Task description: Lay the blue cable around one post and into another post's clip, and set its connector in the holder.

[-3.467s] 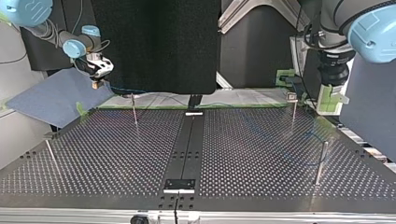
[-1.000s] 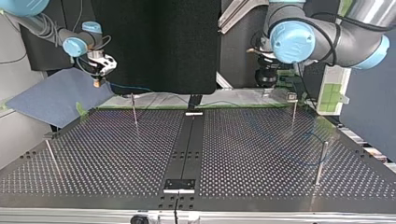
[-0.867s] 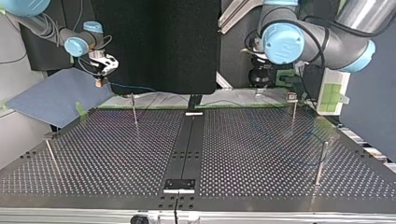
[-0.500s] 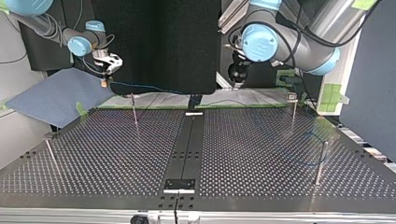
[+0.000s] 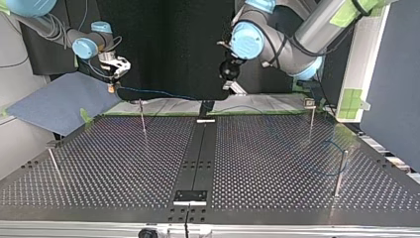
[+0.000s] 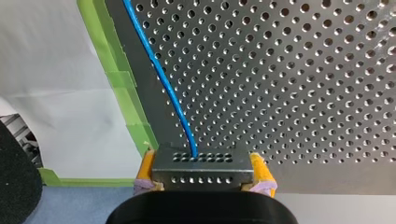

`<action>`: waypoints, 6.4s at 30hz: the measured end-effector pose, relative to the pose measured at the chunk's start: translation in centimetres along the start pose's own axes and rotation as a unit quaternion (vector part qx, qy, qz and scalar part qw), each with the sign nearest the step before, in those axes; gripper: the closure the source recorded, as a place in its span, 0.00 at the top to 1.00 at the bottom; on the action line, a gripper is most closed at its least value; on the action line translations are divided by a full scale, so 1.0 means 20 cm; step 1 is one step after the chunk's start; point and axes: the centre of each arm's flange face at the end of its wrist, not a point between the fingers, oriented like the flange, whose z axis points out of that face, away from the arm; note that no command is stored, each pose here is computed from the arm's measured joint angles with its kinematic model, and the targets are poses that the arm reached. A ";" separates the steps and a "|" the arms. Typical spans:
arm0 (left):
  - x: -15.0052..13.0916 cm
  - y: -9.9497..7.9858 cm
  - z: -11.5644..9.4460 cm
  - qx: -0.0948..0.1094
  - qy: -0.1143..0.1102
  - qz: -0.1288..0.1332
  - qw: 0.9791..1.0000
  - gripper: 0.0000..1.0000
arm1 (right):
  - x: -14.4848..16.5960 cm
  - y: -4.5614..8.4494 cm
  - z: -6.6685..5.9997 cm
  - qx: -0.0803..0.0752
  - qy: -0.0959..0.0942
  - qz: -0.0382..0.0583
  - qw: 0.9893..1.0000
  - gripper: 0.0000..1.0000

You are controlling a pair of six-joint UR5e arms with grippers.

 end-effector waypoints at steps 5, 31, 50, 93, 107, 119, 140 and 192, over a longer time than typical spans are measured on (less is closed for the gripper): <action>0.08 -0.07 0.06 0.012 -0.002 0.011 1.000 1.00 | 0.00 -0.01 0.00 0.007 0.001 -0.005 1.000 0.00; 0.35 -0.65 0.34 0.110 -0.065 0.059 0.990 1.00 | 0.00 -0.03 0.00 0.017 0.002 -0.008 1.000 0.00; 0.56 -0.64 0.68 0.110 -0.098 0.073 0.986 1.00 | 0.00 -0.04 0.00 0.020 0.001 -0.006 1.000 0.00; 1.10 -0.42 1.38 0.094 -0.172 0.072 0.978 1.00 | 0.00 -0.04 0.01 0.022 0.005 -0.006 1.000 0.00; 1.39 -0.27 1.49 0.068 -0.124 0.110 0.984 1.00 | 0.00 -0.04 0.01 0.023 0.006 -0.007 1.000 0.00; 1.64 -0.11 1.56 0.033 -0.052 0.159 0.985 1.00 | 0.01 -0.04 0.02 0.023 0.006 -0.007 1.000 0.00; 1.34 -0.24 1.58 0.024 -0.080 0.129 0.988 1.00 | 0.00 -0.06 0.01 0.025 0.005 -0.007 1.000 0.00; 1.39 -0.13 1.86 0.000 -0.049 0.108 0.993 1.00 | 0.03 -0.08 0.04 0.027 0.011 -0.007 1.000 0.00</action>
